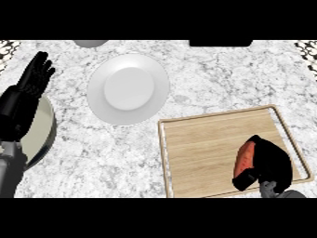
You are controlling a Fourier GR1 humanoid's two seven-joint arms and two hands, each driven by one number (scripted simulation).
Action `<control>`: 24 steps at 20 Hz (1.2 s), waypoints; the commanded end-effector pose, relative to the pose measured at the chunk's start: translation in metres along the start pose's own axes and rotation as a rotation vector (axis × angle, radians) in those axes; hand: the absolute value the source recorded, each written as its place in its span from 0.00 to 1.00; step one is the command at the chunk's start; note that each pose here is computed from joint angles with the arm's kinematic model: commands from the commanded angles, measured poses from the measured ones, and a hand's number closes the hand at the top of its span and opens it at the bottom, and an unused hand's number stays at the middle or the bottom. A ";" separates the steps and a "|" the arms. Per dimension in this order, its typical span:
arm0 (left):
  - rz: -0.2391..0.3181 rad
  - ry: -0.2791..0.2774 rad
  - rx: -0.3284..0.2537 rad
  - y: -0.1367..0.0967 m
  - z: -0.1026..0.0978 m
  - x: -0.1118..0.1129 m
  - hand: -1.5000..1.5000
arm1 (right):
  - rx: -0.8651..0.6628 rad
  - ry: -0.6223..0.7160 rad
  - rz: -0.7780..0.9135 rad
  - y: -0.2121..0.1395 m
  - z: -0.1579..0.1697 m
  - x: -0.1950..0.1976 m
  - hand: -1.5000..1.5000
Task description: Pick the sweet potato from the tray and place it in the plate
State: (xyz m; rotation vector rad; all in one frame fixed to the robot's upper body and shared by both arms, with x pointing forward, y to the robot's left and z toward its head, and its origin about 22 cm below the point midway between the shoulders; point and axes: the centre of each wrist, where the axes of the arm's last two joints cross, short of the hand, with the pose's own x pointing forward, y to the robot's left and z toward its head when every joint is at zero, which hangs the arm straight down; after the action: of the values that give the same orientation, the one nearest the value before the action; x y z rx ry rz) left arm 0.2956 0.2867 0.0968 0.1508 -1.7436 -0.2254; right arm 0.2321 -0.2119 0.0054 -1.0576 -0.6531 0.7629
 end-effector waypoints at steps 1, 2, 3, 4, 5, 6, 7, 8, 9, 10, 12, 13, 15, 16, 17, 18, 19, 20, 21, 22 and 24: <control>-0.015 -0.011 0.008 -0.006 -0.001 0.016 0.50 | -0.130 0.097 0.022 0.014 0.021 -0.016 1.00; 0.006 0.002 0.022 0.001 -0.015 0.009 0.50 | -0.180 0.071 0.028 0.016 0.032 -0.011 1.00; 0.009 0.016 0.001 0.003 0.000 0.003 0.50 | -0.192 0.089 0.025 0.018 0.039 -0.001 1.00; -0.002 -0.004 -0.004 -0.014 0.002 0.002 0.50 | -0.235 0.068 0.034 0.015 0.032 -0.005 1.00; 0.011 -0.003 0.002 -0.006 -0.011 0.005 0.50 | -0.254 0.053 0.026 0.012 0.045 -0.003 1.00; -0.010 0.006 -0.002 0.005 0.007 -0.009 0.50 | -0.301 0.042 0.015 -0.003 0.040 -0.001 1.00; 0.003 -0.009 0.002 0.002 -0.002 0.012 0.50 | -0.296 0.005 0.002 -0.013 0.055 -0.005 1.00; 0.002 -0.002 0.006 -0.008 0.008 0.005 0.50 | -0.290 -0.020 -0.019 -0.011 0.063 0.024 1.00; -0.005 0.006 -0.004 -0.004 -0.006 0.012 0.50 | -0.295 -0.049 -0.063 -0.009 0.067 0.014 1.00; 0.000 -0.001 0.003 0.000 -0.006 0.002 0.50 | -0.300 -0.094 -0.091 -0.032 0.077 0.037 1.00; 0.001 -0.004 -0.003 0.015 -0.001 0.002 0.50 | -0.383 -0.203 -0.163 -0.025 0.086 0.037 1.00; 0.016 -0.004 -0.015 0.005 -0.006 0.004 0.50 | -0.398 -0.246 -0.172 -0.031 0.098 0.062 1.00; 0.007 -0.007 -0.016 -0.008 -0.003 0.011 0.50 | -0.423 -0.345 -0.248 -0.052 0.101 0.069 1.00; 0.005 -0.018 -0.018 -0.006 -0.002 0.000 0.50 | -0.441 -0.388 -0.287 -0.048 0.113 0.067 1.00; 0.011 -0.005 -0.006 -0.002 -0.004 0.010 0.50 | -0.429 -0.420 -0.333 -0.053 0.114 0.074 1.00; -0.003 -0.012 -0.013 -0.009 -0.007 0.014 0.50 | -0.443 -0.451 -0.360 -0.060 0.124 0.088 1.00; 0.004 -0.007 -0.019 0.003 0.000 0.013 0.50 | -0.432 -0.473 -0.360 -0.054 0.143 0.095 1.00; 0.010 -0.015 -0.033 0.005 -0.001 0.012 0.50 | -0.421 -0.507 -0.399 -0.062 0.140 0.102 1.00; -0.010 -0.010 -0.005 -0.003 -0.010 0.001 0.50 | -0.431 -0.525 -0.418 -0.075 0.141 0.110 1.00; 0.002 -0.003 -0.033 -0.003 0.001 -0.001 0.50 | -0.428 -0.541 -0.411 -0.078 0.144 0.119 1.00; 0.004 0.004 -0.041 0.003 -0.013 0.016 0.50 | -0.421 -0.547 -0.405 -0.080 0.139 0.148 1.00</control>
State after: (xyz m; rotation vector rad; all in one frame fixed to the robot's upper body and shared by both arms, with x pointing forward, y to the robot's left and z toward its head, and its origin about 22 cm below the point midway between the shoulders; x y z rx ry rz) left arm 0.2993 0.2837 0.1021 0.1350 -1.7447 -0.2468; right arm 0.2133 -0.0748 0.1250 -1.0885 -1.4581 0.5942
